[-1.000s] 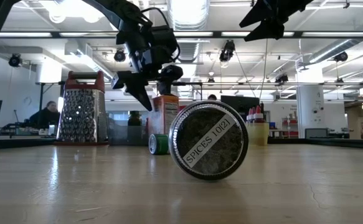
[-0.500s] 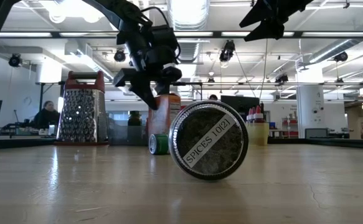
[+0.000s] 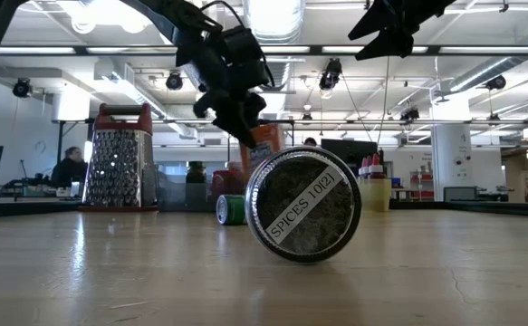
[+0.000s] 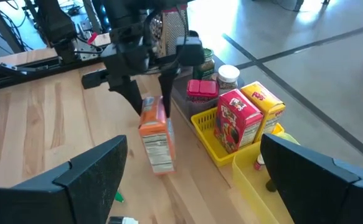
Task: Pick & Place Kitchen Items
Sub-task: Put the orange cereal box into the yellow bin
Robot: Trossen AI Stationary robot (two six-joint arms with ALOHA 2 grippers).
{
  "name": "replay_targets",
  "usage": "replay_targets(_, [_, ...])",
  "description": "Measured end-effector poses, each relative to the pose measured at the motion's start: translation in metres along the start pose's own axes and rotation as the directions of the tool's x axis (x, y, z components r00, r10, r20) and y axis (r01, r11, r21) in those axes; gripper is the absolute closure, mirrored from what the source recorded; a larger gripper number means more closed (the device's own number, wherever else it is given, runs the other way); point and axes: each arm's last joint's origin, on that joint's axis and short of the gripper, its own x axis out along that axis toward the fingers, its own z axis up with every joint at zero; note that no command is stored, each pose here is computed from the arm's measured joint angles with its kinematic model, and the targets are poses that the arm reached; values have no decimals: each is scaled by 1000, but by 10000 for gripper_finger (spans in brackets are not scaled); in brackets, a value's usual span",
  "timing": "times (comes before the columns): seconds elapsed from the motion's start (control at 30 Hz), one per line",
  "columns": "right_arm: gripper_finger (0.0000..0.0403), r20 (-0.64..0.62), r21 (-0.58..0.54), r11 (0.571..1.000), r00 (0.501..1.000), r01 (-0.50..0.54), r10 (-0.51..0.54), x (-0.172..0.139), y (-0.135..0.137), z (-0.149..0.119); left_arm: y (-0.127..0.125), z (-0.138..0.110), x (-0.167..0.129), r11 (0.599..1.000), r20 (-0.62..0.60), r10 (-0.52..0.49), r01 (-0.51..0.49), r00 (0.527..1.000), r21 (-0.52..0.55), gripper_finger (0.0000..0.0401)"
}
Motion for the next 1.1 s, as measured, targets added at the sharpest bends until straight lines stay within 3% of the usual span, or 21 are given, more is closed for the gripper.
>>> replay_targets(0.33, [39,0,2,1000,1000,0,0,0,0,0,15,13,-8,971,56,235,-233,970,-52,213])
replay_targets(0.53, [39,0,0,1000,1000,0,0,0,0,0,23,21,-18,950,46,312,-310,949,-44,215])
replay_targets(0.8, [39,0,0,1000,1000,0,0,0,0,0,29,32,-34,943,33,328,-326,944,-62,215])
replay_targets(1.1, [39,0,2,1000,1000,0,0,0,0,0,16,16,-14,954,-8,271,-270,963,-129,215])
